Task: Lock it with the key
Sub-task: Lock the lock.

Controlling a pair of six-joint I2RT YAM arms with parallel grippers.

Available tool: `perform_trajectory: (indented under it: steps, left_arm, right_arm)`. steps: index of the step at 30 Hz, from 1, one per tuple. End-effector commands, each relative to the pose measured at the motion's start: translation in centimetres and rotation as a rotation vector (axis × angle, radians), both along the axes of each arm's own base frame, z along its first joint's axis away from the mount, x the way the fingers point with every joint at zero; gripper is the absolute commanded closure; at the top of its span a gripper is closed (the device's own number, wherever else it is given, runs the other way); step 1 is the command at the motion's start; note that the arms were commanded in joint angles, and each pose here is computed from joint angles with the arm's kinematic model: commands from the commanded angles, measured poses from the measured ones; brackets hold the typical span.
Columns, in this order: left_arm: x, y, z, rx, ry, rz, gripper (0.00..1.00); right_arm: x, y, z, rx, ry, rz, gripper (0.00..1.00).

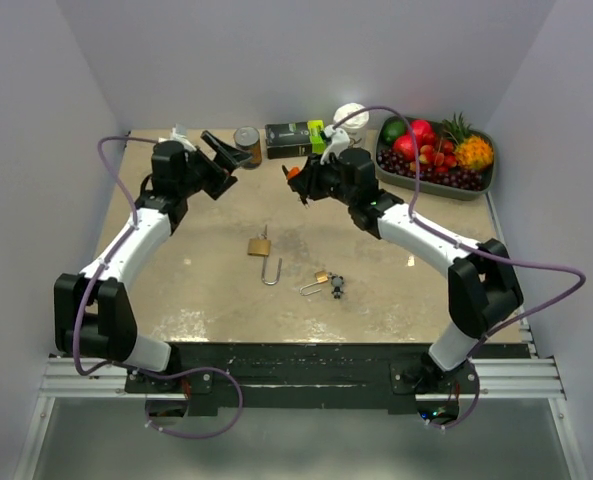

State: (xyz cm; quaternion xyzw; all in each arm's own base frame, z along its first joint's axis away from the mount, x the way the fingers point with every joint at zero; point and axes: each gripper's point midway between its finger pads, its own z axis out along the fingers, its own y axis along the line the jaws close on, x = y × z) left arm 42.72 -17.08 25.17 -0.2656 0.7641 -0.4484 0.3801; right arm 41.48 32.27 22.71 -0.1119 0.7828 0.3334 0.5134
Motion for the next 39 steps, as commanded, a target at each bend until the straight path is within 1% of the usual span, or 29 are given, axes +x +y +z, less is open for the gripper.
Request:
perform_trajectory:
  steps: [1, 2, 3, 4, 5, 6, 7, 8, 9, 10, 11, 12, 13, 14, 15, 16, 17, 18, 19, 20, 22, 23, 28, 29, 39]
  left_arm:
    - [-0.9, 2.4, 1.2, 0.244, -0.245, -0.178, 0.01]
    - [-0.4, 2.7, 1.7, 0.343, -0.317, -0.22, 0.01]
    - [-0.9, 3.7, -0.7, 0.525, -0.311, -0.302, 0.01]
    - [-1.2, 3.5, -0.8, 0.578, -0.356, -0.37, 0.01]
    - [-2.0, 3.4, -0.9, 0.621, -0.419, -0.449, 0.01]
    - [-2.4, 3.5, -0.9, 0.729, -0.552, -0.547, 0.01]
    - [-3.9, 2.5, -0.7, 0.739, -0.664, -0.657, 0.01]
    - [-5.3, 2.3, -1.1, 0.759, -0.698, -0.734, 0.01]
    - [-5.9, 2.1, -1.2, 0.822, -0.804, -0.811, 0.01]
    - [-7.3, 1.1, -0.8, 0.774, -0.881, -0.887, 0.01]
    - [-8.3, 0.6, -1.0, 0.741, -0.901, -0.941, 0.01]
    - [-9.0, -0.2, -0.8, 0.739, -0.984, -0.996, 0.01]
    - [-10.0, -1.2, -0.5, 0.699, -1.033, -1.04, 0.01]
    - [-10.6, -1.8, -0.7, 0.697, -1.05, -1.071, 0.01]
    - [-11.5, -3.4, -0.7, 0.708, -1.111, -1.116, 0.02]
    - [-12.2, -3.9, -0.9, 0.717, -1.136, -1.129, 0.03]
    - [-12.1, -4.6, -0.4, 0.742, -1.196, -1.119, 0.06]
    - [-12.9, -5.7, -0.2, 0.725, -1.215, -1.128, 0.07]
    - [-13.4, -5.9, -0.3, 0.726, -1.224, -1.114, 0.09]
    - [-13.0, -6.4, 0.7, 0.739, -1.28, -1.079, 0.14]
    - [-13.6, -7.1, 0.8, 0.719, -1.276, -1.075, 0.21]
    - [-13.7, -7.4, 0.9, 0.717, -1.285, -1.075, 0.26]
    - [-14.4, -8.6, 1.2, 0.682, -1.285, -1.083, 0.36]
    - [-14.5, -8.7, 1.1, 0.677, -1.281, -1.088, 0.39]
    - [-17.4, -9.4, -0.7, 0.655, -1.313, -1.197, 0.51]
  right_arm:
    - [-2.2, -0.6, 6.1, 0.122, -0.078, 0.195, 1.0]
    - [-2.4, -1.3, 6.3, 0.126, -0.078, 0.227, 1.0]
    - [-2.9, -1.4, 6.4, 0.121, -0.078, 0.264, 1.0]
    - [-4.2, -1.3, 5.9, 0.098, -0.07, 0.35, 1.0]
    - [-4.6, -1.9, 5.8, 0.084, -0.069, 0.376, 1.0]
    - [-5.3, -2.1, 6.0, 0.075, -0.073, 0.41, 1.0]
    - [-6.8, -2.2, 5.4, 0.056, -0.05, 0.481, 1.0]
    - [-7.5, -2.3, 5.1, 0.047, -0.042, 0.509, 1.0]
    - [-8.3, -2.4, 5.4, 0.04, -0.055, 0.543, 1.0]
    - [-9.3, -2.7, 4.4, 0.014, -0.02, 0.574, 1.0]
    - [-10.2, -2.7, 4.2, 0.02, -0.008, 0.612, 1.0]
    - [-10.8, -2.8, 4.3, 0.017, -0.011, 0.631, 1.0]
    - [-11.5, -2.9, 4.1, 0.017, 0.004, 0.647, 1.0]
    - [-11.9, -3.0, 4.0, 0.018, 0.008, 0.66, 1.0]
    - [-12.3, -3.0, 4.2, 0.022, 0.005, 0.675, 1.0]
    - [-12.7, -3.1, 4.4, 0.027, 0.001, 0.688, 1.0]
    - [-13.1, -3.1, 4.2, 0.032, 0.008, 0.699, 1.0]
    - [-13.5, -3.1, 4.4, 0.04, 0.007, 0.721, 1.0]
    - [-13.8, -3.1, 4.4, 0.043, 0.012, 0.729, 1.0]
    - [-14.0, -3.2, 4.3, 0.044, 0.014, 0.739, 1.0]
    - [-14.8, -3.2, 4.5, 0.05, 0.006, 0.768, 1.0]
    - [-15.1, -3.1, 4.4, 0.05, 0.003, 0.776, 1.0]
    - [-16.5, -3.1, 4.2, 0.041, -0.013, 0.82, 1.0]
    - [-16.7, -3.2, 4.3, 0.038, -0.02, 0.822, 1.0]
    - [-17.8, -3.3, 4.5, 0.038, -0.032, 0.845, 1.0]
